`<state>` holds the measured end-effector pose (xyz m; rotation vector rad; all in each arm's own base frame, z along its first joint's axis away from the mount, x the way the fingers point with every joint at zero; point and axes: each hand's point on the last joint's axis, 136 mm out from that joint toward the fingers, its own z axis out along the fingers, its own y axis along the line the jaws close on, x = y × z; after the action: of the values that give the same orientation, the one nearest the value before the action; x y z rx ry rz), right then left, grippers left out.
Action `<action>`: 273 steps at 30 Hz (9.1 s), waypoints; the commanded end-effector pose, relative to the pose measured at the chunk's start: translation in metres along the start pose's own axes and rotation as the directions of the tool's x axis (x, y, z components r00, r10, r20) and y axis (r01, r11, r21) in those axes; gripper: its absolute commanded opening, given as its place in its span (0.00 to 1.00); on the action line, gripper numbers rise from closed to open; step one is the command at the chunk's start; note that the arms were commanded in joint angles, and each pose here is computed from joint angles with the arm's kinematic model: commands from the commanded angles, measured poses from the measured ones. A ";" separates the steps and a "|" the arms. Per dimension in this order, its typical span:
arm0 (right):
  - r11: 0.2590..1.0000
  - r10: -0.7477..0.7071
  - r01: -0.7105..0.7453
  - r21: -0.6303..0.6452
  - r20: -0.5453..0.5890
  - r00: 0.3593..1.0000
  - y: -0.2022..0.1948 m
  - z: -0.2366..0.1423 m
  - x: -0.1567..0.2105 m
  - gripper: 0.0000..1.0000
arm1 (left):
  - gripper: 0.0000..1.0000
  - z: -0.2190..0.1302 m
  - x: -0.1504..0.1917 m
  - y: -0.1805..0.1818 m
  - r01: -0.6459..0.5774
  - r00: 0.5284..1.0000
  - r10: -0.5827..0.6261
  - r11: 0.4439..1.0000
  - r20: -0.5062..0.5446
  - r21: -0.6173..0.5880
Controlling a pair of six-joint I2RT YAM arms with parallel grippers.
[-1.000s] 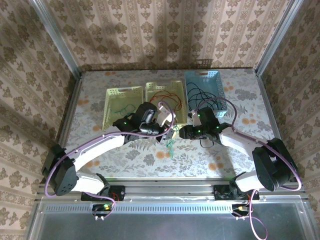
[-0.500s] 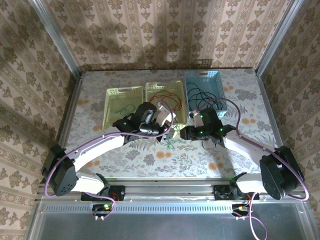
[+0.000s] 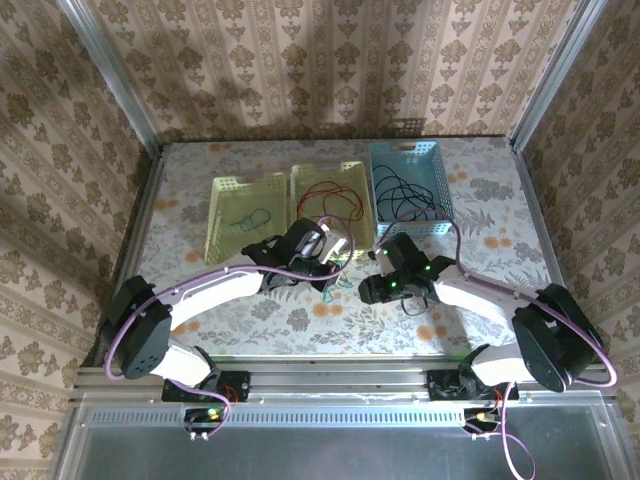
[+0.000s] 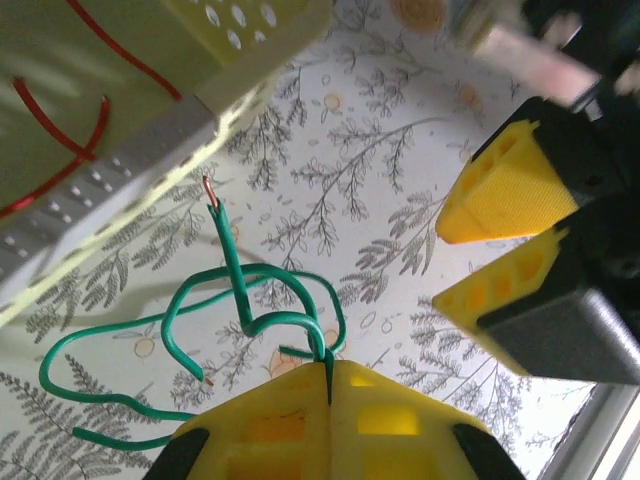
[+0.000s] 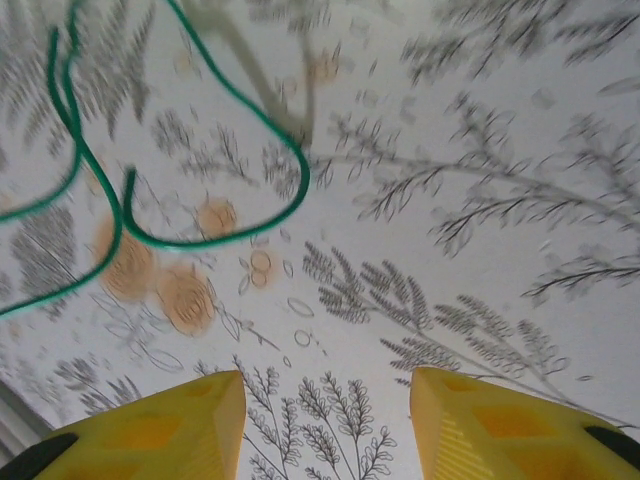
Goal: Untangle the cables
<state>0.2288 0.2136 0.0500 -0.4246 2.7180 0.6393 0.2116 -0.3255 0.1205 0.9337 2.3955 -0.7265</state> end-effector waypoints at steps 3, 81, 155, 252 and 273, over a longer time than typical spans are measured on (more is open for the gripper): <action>0.996 -0.072 0.074 0.055 -0.033 0.997 0.003 0.011 0.002 0.49 | 0.00 0.002 0.021 0.005 0.026 0.998 -0.028 0.999 -0.051 -0.048; 0.995 -0.089 0.083 0.056 0.102 0.991 0.016 -0.013 -0.030 0.40 | 0.00 -0.156 -0.059 0.059 0.254 0.783 -0.257 0.963 0.566 0.086; 0.988 0.120 -0.053 -0.142 0.518 0.847 0.026 -0.117 -0.136 0.00 | 0.00 -0.107 -0.050 -0.039 0.033 0.946 -0.150 0.927 0.288 0.375; 0.970 -0.113 0.095 0.225 0.071 0.991 0.120 0.079 -0.257 0.02 | 0.99 -0.223 0.051 0.231 0.797 0.602 -0.477 0.396 0.640 -0.455; 0.958 -0.245 0.193 0.211 0.258 0.935 0.155 0.027 -0.299 0.52 | 0.99 -0.209 0.040 0.233 0.794 0.607 -0.513 0.430 0.607 -0.431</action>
<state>0.4487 0.4299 0.1334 -0.5347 2.5105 0.3710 0.3005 -0.0284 0.1757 -0.4968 2.3172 -0.1264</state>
